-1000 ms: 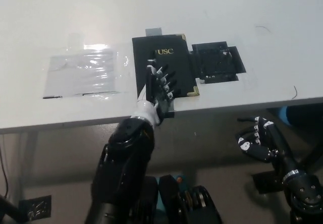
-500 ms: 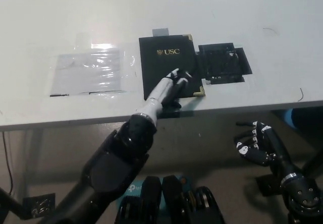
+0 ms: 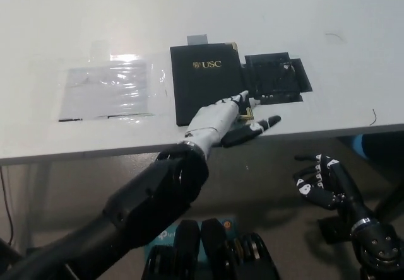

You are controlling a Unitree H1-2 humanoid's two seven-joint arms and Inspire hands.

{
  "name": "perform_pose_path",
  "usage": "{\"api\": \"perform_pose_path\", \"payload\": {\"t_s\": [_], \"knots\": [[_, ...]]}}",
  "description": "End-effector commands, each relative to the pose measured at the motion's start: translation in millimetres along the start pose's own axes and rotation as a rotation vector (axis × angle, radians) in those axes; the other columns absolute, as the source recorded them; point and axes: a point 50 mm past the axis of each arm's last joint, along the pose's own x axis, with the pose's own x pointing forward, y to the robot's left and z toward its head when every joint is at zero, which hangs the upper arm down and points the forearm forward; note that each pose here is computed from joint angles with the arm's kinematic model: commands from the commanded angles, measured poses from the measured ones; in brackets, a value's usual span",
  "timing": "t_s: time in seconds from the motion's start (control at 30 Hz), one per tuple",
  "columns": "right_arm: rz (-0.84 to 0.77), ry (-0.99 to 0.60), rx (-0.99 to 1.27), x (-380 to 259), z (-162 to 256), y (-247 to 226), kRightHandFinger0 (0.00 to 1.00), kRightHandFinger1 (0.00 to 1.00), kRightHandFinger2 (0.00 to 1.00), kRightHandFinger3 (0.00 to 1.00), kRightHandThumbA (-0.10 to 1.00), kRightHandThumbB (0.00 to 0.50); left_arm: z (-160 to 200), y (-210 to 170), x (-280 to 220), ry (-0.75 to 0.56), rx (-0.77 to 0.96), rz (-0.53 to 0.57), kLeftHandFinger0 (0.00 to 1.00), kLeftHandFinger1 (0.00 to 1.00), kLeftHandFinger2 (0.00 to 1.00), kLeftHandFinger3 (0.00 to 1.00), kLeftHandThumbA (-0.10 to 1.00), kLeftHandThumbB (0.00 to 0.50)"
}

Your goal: The robot uses its left hand to push the cover of the diary kept in the middle of the desk towards the right to close it

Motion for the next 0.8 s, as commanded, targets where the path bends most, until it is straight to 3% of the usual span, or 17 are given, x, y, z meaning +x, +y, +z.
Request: {"api": "perform_pose_path", "payload": {"t_s": [0.0, 0.2, 0.37, 0.43, 0.63, 0.77], "knots": [[0.005, -0.103, -0.015, 1, 29, -5, 0.28, 0.34, 0.43, 0.67, 0.56, 0.058, 35, 69, -40, -0.166, 0.504, 0.143, 1.0, 1.0, 1.0, 1.0, 1.0, 0.248], [-0.005, -0.097, -0.008, 4, 33, -7, 0.29, 0.35, 0.43, 0.67, 0.57, 0.06, 83, 114, -121, -0.389, 0.3, 0.344, 1.0, 1.0, 1.0, 1.0, 1.0, 0.243], [-0.014, -0.103, -0.005, 6, 35, -9, 0.28, 0.34, 0.43, 0.68, 0.57, 0.066, 84, 122, -180, -0.45, 0.24, 0.453, 1.0, 1.0, 1.0, 1.0, 1.0, 0.254], [-0.018, -0.118, -0.01, 6, 35, -11, 0.28, 0.34, 0.44, 0.68, 0.55, 0.043, 75, 118, -215, -0.444, 0.176, 0.504, 1.0, 1.0, 1.0, 1.0, 1.0, 0.223], [-0.021, -0.107, 0.003, 7, 35, -13, 0.31, 0.35, 0.44, 0.69, 0.54, 0.034, 40, 100, -260, -0.353, 0.091, 0.473, 1.0, 1.0, 1.0, 1.0, 1.0, 0.169], [-0.035, -0.095, 0.003, 7, 34, -14, 0.31, 0.35, 0.44, 0.7, 0.56, 0.049, -30, 63, -281, -0.221, -0.225, 0.373, 1.0, 1.0, 1.0, 1.0, 1.0, 0.106]]}}
